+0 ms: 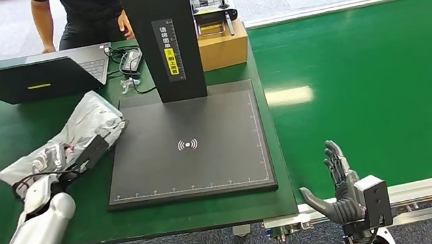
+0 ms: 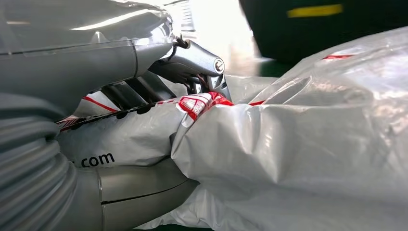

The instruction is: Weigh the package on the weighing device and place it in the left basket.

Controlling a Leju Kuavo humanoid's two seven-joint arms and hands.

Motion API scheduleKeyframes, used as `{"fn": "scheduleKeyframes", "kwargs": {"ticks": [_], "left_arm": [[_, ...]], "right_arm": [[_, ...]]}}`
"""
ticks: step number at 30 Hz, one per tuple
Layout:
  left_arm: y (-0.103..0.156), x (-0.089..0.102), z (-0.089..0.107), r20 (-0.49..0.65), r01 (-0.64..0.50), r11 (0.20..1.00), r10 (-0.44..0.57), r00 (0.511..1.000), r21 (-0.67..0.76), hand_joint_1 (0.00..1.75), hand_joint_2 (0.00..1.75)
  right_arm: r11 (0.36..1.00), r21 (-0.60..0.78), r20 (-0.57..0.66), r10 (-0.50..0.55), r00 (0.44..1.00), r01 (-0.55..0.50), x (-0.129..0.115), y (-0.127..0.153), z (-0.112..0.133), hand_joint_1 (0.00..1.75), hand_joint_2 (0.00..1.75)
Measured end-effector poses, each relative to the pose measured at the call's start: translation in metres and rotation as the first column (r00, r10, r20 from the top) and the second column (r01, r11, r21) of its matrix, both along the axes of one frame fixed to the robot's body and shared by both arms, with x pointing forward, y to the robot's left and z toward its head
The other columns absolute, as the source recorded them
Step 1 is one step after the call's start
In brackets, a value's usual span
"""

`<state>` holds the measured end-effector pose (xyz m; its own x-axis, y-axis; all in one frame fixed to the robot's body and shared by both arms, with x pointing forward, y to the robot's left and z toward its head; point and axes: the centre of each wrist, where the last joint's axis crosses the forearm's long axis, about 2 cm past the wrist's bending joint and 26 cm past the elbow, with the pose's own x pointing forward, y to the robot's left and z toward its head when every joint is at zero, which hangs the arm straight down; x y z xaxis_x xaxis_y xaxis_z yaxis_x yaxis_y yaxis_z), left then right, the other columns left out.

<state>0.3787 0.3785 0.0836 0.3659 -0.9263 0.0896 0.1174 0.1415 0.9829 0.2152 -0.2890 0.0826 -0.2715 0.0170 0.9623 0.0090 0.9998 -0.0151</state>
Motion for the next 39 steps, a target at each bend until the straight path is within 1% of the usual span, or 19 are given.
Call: {"fn": "scheduleKeyframes", "kwargs": {"ticks": [3,4,5,7,8,9,12,15,20,23,25,28,30,33,37,39], "left_arm": [[0.030,-0.021,-0.012,0.000,-0.094,0.996,0.094,0.996,-0.009,1.75,1.75],[0.038,-0.027,-0.015,0.002,-0.121,0.993,0.121,0.993,-0.014,1.46,1.75],[0.045,-0.033,-0.017,0.005,-0.144,0.989,0.144,0.990,-0.019,1.08,1.75],[0.055,-0.042,-0.020,0.014,-0.175,0.984,0.176,0.984,-0.034,0.21,1.75],[0.058,-0.046,-0.021,0.020,-0.182,0.982,0.183,0.983,-0.045,0.05,1.75],[0.061,-0.050,-0.022,0.028,-0.185,0.981,0.187,0.982,-0.058,0.00,1.75],[0.067,-0.057,-0.022,0.068,-0.185,0.978,0.192,0.979,-0.093,0.00,1.75],[0.065,-0.063,-0.022,0.145,-0.158,0.978,0.177,0.974,-0.133,0.00,1.75],[0.044,-0.069,-0.020,0.292,-0.038,0.958,0.124,0.948,-0.285,0.00,1.75],[0.029,-0.072,-0.018,0.363,0.060,0.905,0.107,0.926,-0.421,0.00,1.75],[0.017,-0.074,-0.017,0.418,0.148,0.827,0.113,0.901,-0.543,0.00,1.75],[0.000,-0.079,-0.017,0.492,0.278,0.666,0.154,0.857,-0.692,0.00,1.75],[-0.011,-0.083,-0.016,0.536,0.365,0.549,0.186,0.824,-0.752,0.00,1.75],[-0.030,-0.090,-0.015,0.581,0.482,0.378,0.215,0.785,-0.790,0.00,1.75],[-0.059,-0.100,-0.015,0.586,0.566,0.153,0.200,0.785,-0.810,0.00,1.75],[-0.074,-0.106,-0.017,0.579,0.576,0.077,0.188,0.793,-0.814,0.00,1.75]], "right_arm": [[1.000,-0.002,-0.004,-0.006,1.000,0.006,-0.003,-0.001,0.000,0.00,1.75],[1.000,-0.003,-0.005,-0.007,1.000,0.007,-0.003,-0.001,0.000,0.00,1.75],[1.000,-0.003,-0.006,-0.008,1.000,0.008,-0.003,-0.001,0.000,0.00,1.75],[1.000,-0.006,-0.004,-0.009,1.000,0.009,-0.003,-0.002,0.002,0.00,1.75],[1.000,-0.007,-0.003,-0.009,1.000,0.009,-0.003,-0.002,0.002,0.00,1.75],[1.000,-0.008,-0.003,-0.009,1.000,0.009,-0.003,-0.001,0.003,0.00,1.75],[1.000,-0.007,-0.002,-0.008,1.000,0.008,-0.003,-0.001,0.004,0.00,1.75],[1.000,-0.008,0.000,-0.004,1.000,0.004,-0.003,0.000,0.005,0.00,1.75],[1.000,0.002,0.020,0.004,1.000,-0.004,-0.001,0.002,0.008,0.00,1.75],[1.000,0.011,0.032,0.008,0.999,-0.009,0.000,0.002,0.008,0.00,1.75],[1.000,0.017,0.041,0.012,0.999,-0.012,0.001,0.003,0.009,0.00,1.75],[1.000,0.022,0.053,0.014,0.998,-0.015,0.004,0.003,0.011,0.00,1.75],[1.000,0.023,0.061,0.014,0.998,-0.016,0.005,0.003,0.011,0.00,1.75],[1.000,0.024,0.074,0.015,0.997,-0.017,0.007,0.003,0.013,0.00,1.75],[0.999,0.024,0.091,0.020,0.996,-0.022,0.010,0.004,0.015,0.00,1.75],[0.999,0.025,0.098,0.026,0.995,-0.029,0.012,0.005,0.017,0.00,1.75]]}}
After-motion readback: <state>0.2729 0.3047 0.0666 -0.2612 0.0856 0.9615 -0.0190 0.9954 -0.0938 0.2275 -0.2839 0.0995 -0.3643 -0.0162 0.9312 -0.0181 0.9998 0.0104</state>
